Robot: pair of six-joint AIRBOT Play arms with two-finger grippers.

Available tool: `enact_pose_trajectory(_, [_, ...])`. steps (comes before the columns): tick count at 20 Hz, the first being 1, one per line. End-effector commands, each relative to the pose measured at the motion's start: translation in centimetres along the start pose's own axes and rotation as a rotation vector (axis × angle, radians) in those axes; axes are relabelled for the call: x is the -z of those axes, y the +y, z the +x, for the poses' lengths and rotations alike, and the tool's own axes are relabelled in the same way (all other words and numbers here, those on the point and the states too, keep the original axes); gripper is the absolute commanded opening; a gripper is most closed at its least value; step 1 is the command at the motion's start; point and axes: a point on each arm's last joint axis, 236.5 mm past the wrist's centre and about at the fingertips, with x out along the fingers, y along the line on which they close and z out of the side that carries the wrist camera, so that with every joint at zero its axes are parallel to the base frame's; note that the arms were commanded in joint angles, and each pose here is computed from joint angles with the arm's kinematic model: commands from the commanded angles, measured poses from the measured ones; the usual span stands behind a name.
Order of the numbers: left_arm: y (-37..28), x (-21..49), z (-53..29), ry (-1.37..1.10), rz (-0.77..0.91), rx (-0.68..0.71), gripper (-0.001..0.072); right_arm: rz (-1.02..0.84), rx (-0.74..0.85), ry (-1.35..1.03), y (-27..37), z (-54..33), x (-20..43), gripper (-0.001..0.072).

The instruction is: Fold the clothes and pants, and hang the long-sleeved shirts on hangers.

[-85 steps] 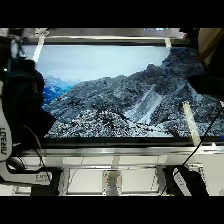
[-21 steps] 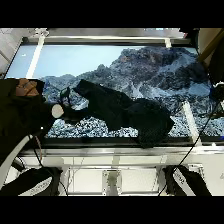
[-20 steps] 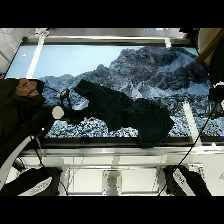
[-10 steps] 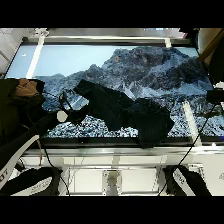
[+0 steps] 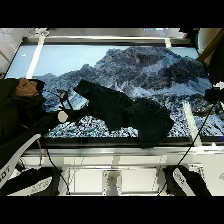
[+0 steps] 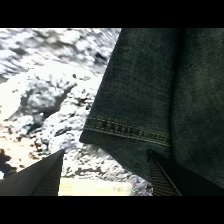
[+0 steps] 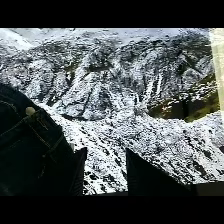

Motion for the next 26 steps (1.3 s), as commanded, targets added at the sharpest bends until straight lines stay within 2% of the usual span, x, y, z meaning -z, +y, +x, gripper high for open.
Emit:
enact_pose_trajectory(1, [0.0, 0.2, 0.6, 0.012, 0.012, -0.006, 0.0576, 0.004, -0.013, -0.004, 0.3, 0.0, -0.1, 0.0297])
enact_pose_trajectory(5, [-1.5, -0.5, 2.1, 0.018, 0.054, 0.001, 0.0571, 0.004, -0.014, -0.003, 0.3, 0.0, -0.1, 0.0297])
enact_pose_trajectory(7, [-1.9, -0.8, 2.8, 0.028, 0.068, 0.0, 0.0442, 0.004, -0.013, -0.001, 0.3, 0.0, 0.0, 0.0297])
enact_pose_trajectory(8, [-1.9, -0.8, 3.1, 0.033, 0.068, -0.003, 0.0436, 0.003, -0.012, -0.002, 0.3, 0.0, 0.0, 0.0297])
enact_pose_trajectory(9, [-1.9, -0.8, 3.3, 0.036, 0.067, -0.006, 0.038, 0.002, -0.009, -0.001, 0.2, 0.0, 0.0, 0.0297])
enact_pose_trajectory(11, [-1.7, -0.8, 3.5, 0.04, 0.092, -0.011, 0.0018, -0.001, 0.001, 0.001, 0.0, 0.0, 0.0, 0.0297])
enact_pose_trajectory(14, [-1.9, -1.6, 2.7, 0.044, 0.147, -0.013, 0.0026, -0.007, 0.018, 0.025, -0.4, 0.1, 0.6, 0.0297])
enact_pose_trajectory(16, [-1.1, -3.1, 0.7, 0.046, 0.233, -0.062, 0.0026, -0.006, 0.005, 0.107, -0.1, 1.8, 3.1, 0.0297])
enact_pose_trajectory(21, [2.7, -6.5, -6.9, 0.043, 0.441, -0.278, 0.0026, 0.037, -0.128, 0.407, 3.9, 10.8, 15.3, 0.0298])
enact_pose_trajectory(24, [3.8, -6.9, -10.1, 0.033, 0.517, -0.349, 0.0026, 0.093, -0.286, 0.399, 7.5, 13.3, 14.9, 0.03])
enact_pose_trajectory(26, [4.9, -7.1, -11.9, 0.032, 0.543, -0.406, 0.0026, 0.104, -0.324, 0.438, 8.1, 14.5, 14.6, 0.0422])
